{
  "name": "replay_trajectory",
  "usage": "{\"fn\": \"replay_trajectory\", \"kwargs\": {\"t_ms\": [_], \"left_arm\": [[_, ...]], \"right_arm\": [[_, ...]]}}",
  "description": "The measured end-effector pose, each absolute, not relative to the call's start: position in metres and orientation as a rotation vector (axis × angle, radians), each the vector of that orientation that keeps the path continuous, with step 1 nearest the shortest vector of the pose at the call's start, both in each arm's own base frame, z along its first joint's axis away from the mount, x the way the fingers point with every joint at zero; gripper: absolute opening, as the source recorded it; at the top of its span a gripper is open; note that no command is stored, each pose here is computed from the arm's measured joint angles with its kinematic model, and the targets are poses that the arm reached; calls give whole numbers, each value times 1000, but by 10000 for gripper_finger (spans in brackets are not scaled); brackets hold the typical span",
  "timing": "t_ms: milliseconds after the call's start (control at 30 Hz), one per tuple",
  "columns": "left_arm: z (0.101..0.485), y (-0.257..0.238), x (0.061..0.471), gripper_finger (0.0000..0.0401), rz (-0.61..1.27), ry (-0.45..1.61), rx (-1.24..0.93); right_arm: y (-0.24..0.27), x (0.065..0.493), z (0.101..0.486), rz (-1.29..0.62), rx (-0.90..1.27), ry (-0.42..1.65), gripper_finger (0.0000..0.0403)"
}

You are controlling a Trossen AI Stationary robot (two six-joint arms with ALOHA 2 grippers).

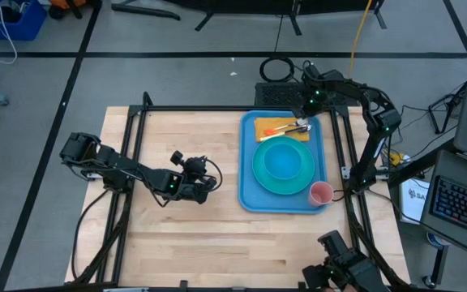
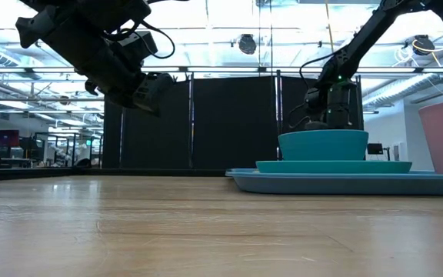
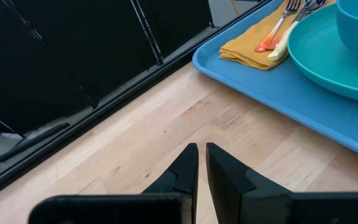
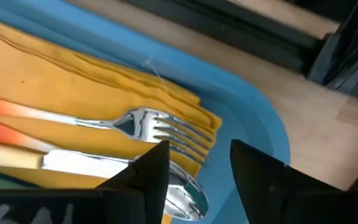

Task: Set up tray
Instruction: Adjust the fork on the yellow table napkin on the blue serving tray

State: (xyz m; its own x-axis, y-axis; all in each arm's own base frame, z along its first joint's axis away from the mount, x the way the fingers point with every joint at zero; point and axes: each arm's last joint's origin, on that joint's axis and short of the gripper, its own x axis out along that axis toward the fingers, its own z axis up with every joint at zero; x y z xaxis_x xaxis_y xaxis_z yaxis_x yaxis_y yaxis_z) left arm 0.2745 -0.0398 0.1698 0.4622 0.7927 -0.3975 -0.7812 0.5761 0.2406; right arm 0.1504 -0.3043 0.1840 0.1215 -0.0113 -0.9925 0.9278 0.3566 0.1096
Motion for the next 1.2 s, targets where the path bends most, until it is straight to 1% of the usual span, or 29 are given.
{"fn": "replay_trajectory", "kwargs": {"t_ms": [200,467,600,733,1200], "left_arm": [[170,-40,274,37,968,502,24],[170,-40,274,37,968,502,25],[170,-40,274,37,968,502,25],[170,-39,275,37,972,502,24],[170,-38,275,37,974,503,23]], "right_arm": [[-298,146,170,-869,992,1271,157],[-306,146,167,-891,951,1192,157],[-305,146,167,-831,1007,1155,152],[-304,146,167,-813,1024,1155,132],[-302,145,167,-795,1022,1177,35]]}}
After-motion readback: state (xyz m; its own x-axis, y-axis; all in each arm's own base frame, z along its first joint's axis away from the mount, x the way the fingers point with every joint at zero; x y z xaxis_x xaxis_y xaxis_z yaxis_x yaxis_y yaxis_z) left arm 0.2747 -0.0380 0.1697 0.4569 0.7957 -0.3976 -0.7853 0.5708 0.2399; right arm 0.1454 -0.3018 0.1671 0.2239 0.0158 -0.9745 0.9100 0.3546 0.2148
